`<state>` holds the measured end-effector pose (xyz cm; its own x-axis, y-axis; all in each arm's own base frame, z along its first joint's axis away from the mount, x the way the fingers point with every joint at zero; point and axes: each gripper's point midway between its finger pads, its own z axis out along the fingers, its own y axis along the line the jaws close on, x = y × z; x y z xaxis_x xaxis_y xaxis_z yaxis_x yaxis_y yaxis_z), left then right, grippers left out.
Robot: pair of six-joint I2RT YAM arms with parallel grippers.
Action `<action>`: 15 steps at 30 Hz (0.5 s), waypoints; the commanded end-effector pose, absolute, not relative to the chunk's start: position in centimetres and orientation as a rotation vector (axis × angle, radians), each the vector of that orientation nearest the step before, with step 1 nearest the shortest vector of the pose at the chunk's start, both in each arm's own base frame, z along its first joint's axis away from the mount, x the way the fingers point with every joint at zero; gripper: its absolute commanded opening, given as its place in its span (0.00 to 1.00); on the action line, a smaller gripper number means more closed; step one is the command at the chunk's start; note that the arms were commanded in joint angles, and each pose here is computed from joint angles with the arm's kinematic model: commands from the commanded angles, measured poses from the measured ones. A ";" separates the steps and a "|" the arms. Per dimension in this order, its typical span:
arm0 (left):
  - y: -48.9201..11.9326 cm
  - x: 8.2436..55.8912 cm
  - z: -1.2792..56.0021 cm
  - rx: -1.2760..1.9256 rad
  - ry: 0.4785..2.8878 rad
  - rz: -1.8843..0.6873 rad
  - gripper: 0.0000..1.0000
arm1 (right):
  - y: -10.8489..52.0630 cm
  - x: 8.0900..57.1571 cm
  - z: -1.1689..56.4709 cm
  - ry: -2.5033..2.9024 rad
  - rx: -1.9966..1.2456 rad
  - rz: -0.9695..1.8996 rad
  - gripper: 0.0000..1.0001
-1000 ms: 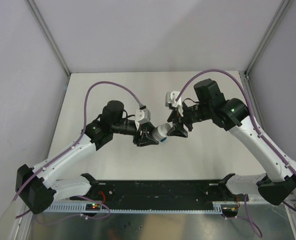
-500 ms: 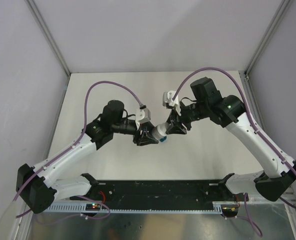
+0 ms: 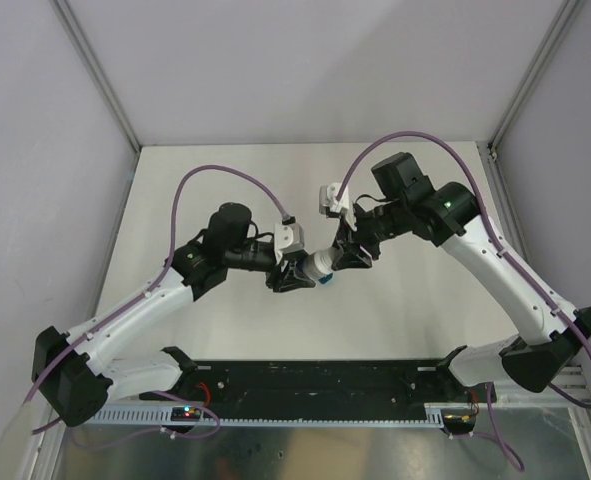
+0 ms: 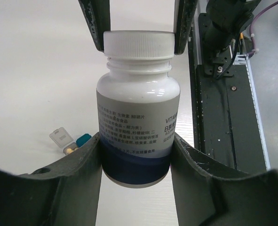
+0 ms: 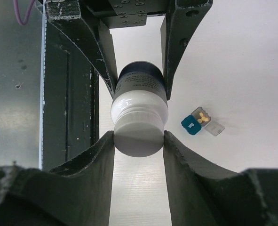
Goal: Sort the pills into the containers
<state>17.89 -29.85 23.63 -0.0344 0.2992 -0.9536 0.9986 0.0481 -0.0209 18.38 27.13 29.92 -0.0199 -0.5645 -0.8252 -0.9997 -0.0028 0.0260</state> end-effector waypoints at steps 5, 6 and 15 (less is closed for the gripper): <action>-30.1 19.3 24.5 1.368 1.448 -0.940 0.00 | 27.9 17.7 31.0 1.634 -1.625 0.949 0.10; -30.1 19.4 24.6 1.366 1.449 -0.939 0.00 | 28.0 17.7 31.0 1.638 -1.620 0.953 0.09; -30.2 20.2 24.8 1.338 1.470 -0.881 0.00 | 28.8 18.4 29.8 1.740 -1.566 1.012 0.09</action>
<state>18.27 -29.71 22.74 -0.0422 0.3391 -0.9398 0.9957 0.0917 -0.0116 18.86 27.41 29.03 -0.0927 -0.5819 -0.8079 -0.9955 0.0392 0.0861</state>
